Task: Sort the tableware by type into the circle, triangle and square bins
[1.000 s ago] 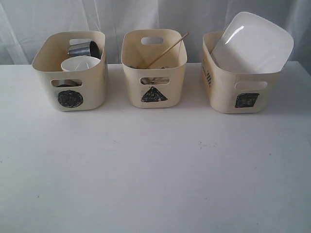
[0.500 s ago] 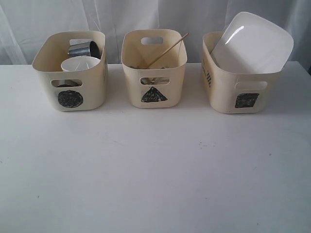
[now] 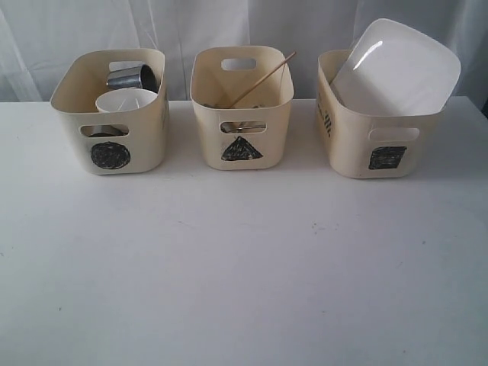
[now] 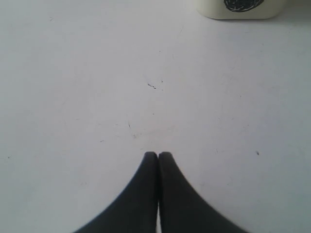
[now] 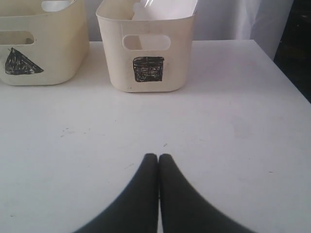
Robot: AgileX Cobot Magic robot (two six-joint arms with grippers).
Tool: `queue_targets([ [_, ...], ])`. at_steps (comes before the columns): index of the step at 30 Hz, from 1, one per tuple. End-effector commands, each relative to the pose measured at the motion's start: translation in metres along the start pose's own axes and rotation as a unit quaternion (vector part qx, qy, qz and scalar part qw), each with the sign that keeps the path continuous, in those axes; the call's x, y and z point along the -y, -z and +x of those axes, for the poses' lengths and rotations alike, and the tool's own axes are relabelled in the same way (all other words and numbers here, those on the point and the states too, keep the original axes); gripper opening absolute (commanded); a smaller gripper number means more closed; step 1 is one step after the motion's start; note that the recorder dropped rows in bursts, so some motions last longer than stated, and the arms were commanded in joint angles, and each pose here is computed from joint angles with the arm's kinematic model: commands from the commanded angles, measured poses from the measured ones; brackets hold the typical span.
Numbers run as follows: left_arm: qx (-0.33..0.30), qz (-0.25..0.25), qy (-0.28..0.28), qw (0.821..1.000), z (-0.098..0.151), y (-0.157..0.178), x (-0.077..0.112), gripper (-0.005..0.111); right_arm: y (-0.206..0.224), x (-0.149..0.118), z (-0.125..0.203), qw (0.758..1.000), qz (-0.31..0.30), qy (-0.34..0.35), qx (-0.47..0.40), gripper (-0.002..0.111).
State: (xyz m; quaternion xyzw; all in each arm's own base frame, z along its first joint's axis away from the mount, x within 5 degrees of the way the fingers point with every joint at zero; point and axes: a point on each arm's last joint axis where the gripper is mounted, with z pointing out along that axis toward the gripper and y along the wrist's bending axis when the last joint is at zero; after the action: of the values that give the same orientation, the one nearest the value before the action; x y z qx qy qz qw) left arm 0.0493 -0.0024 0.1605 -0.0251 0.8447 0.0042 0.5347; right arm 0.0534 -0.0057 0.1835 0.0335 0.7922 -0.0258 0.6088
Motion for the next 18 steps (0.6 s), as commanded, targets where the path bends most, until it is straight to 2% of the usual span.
queue_targets([
  [1, -0.011, 0.003, 0.002, 1.0, 0.003, -0.0002, 0.0006, 0.0, -0.0002, 0.0002, 0.0017, 1.0, 0.001, 0.009, 0.0, 0.0],
  [12, -0.012, 0.016, -0.005, 1.0, 0.0031, -0.0001, 0.002, 0.0, -0.0002, 0.0002, 0.0017, 1.0, 0.001, 0.009, 0.0, 0.0],
  [18, -0.013, 0.046, -0.019, 0.999, 0.0034, 0.0004, 0.0052, 0.0, -0.0002, 0.0002, 0.0017, 1.0, 0.001, 0.009, 0.0, 0.0],
])
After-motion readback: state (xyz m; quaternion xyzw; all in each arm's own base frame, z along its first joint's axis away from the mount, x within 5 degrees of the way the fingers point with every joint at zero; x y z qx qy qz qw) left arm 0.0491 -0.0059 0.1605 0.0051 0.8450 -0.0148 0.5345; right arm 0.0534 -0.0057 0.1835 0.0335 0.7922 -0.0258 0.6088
